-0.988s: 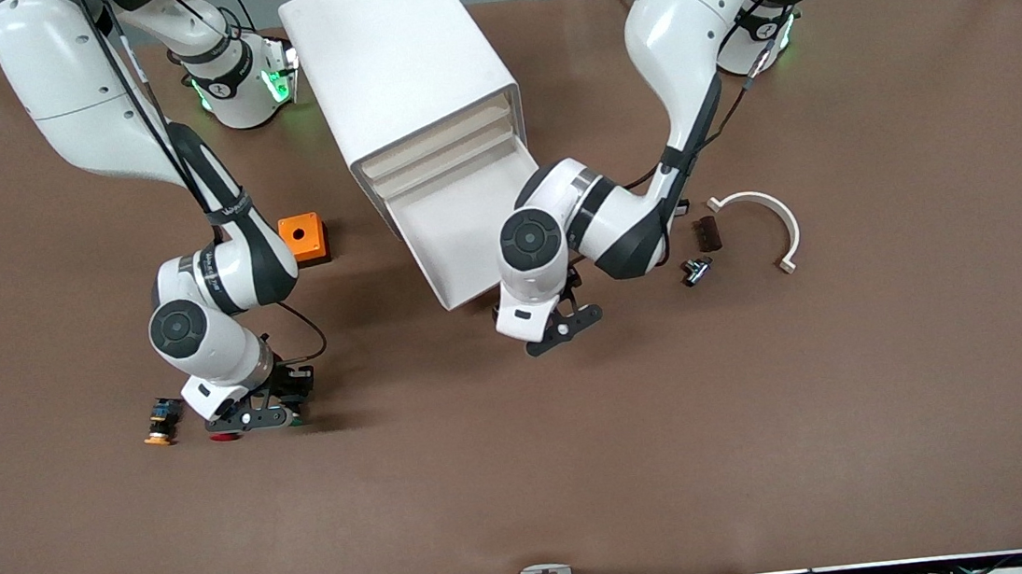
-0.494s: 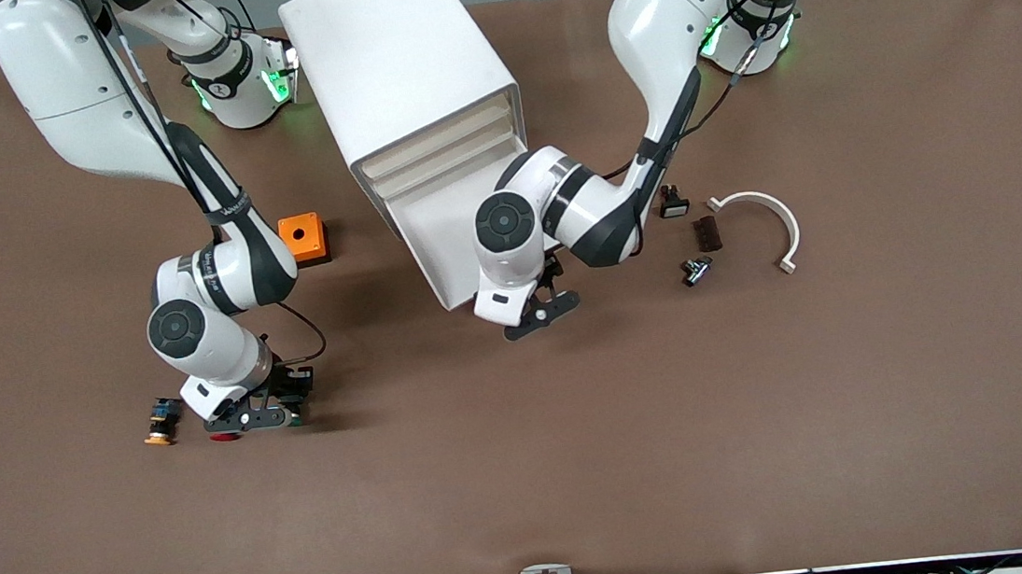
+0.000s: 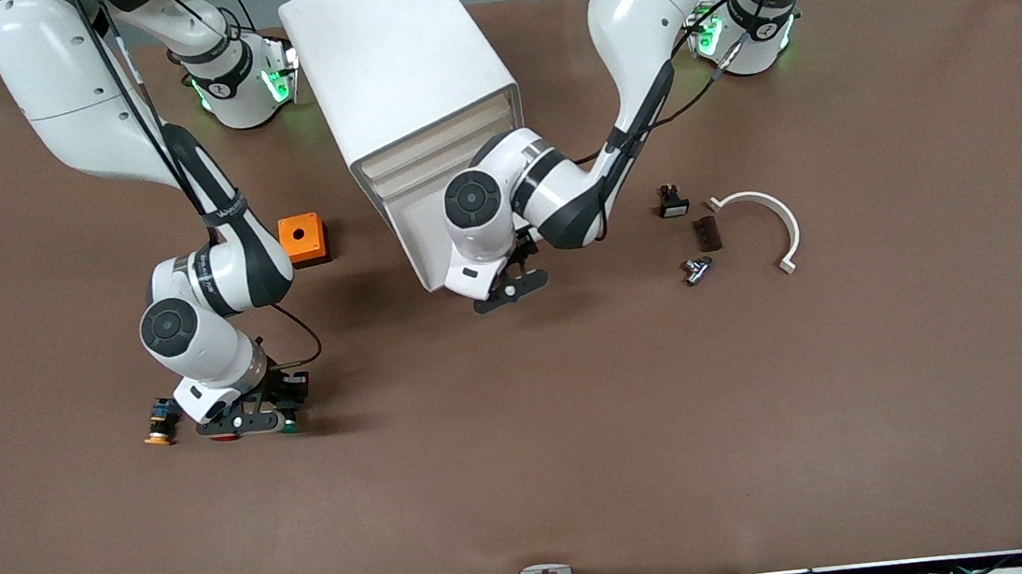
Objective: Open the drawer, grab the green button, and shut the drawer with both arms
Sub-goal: 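Place the green button down while the left gripper pushes the drawer shut, then release the green button and raise the right gripper away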
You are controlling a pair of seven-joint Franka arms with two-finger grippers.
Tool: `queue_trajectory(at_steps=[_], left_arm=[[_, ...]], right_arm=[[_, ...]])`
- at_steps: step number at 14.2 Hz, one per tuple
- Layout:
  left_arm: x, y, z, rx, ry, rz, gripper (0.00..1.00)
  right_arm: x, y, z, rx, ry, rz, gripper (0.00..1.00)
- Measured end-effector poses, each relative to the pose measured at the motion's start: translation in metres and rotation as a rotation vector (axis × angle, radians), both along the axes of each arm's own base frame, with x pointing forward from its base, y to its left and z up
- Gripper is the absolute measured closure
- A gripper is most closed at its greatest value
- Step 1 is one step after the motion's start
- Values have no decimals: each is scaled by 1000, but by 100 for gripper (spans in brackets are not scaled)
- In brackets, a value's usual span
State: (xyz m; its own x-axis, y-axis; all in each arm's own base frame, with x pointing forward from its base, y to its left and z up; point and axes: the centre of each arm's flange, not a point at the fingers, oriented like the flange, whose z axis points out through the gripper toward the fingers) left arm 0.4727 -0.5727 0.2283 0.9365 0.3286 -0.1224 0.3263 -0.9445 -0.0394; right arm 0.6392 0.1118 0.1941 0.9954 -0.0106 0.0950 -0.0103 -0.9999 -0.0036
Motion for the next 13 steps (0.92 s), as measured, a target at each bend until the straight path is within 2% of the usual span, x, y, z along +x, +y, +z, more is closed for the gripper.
queue_trajectory(at_steps=[2,4,7,9,13], left_arm=[[-9,-7,1,-9,13,7,0],[-13,-11,1,-25,37,26,0],[-19,-15,1,-66,101,68,0],[-23,-17,1,-73,118,84,0],[-40,-28,0,-88,166,109,0]], right_arm=[[1,0,1,1,-5,-1,58],[1,-3,1,2,-5,-6,47],[3,-5,5,2,-9,-11,15],[5,-5,14,-4,19,-13,0],[5,-17,71,-30,116,-28,0]])
